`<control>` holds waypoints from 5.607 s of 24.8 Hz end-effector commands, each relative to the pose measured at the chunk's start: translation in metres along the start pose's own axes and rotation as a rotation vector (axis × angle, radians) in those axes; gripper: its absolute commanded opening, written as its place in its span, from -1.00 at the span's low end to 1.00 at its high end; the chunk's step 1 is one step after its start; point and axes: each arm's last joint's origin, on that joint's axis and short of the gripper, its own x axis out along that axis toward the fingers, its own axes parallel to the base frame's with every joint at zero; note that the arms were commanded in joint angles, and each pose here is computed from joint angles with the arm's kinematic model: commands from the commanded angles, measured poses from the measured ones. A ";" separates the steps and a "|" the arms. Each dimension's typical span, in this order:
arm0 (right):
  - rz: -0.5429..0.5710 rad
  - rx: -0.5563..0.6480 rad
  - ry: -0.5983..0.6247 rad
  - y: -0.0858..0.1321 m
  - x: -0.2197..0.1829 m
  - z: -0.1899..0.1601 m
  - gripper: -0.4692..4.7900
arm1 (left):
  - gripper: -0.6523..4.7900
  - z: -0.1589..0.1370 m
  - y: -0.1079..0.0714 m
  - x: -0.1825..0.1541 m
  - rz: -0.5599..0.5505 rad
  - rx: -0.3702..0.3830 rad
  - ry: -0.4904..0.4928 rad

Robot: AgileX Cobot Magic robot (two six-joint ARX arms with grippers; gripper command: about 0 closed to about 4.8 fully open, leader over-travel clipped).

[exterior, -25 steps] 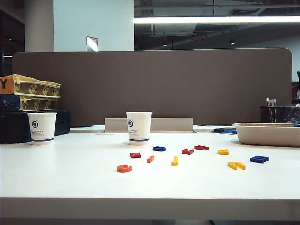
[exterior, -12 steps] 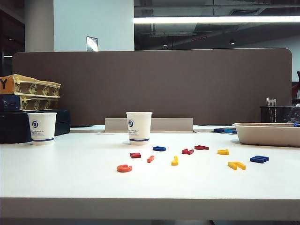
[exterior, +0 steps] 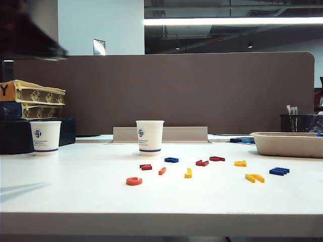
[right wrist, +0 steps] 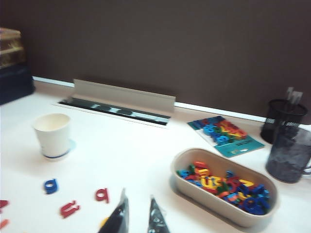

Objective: Pick up the letter "c" and put it in the paper cup.

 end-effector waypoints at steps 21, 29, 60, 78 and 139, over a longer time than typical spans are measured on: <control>0.062 -0.001 0.063 -0.011 0.065 0.012 -0.37 | -0.28 -0.019 -0.009 0.071 -0.118 0.043 0.218; 0.117 0.021 0.132 -0.004 0.088 -0.003 -0.38 | -0.28 -0.024 -0.013 0.074 -0.187 0.030 0.230; 0.156 0.026 0.160 -0.004 0.119 -0.004 -0.38 | -0.20 -0.064 -0.022 0.117 -0.313 -0.026 0.438; 0.156 0.025 0.168 -0.004 0.119 -0.004 -0.38 | -0.19 -0.076 -0.023 0.121 -0.295 -0.031 0.503; 0.142 0.001 0.186 -0.005 0.122 -0.008 -0.38 | -0.09 -0.099 -0.034 0.126 -0.268 0.060 0.736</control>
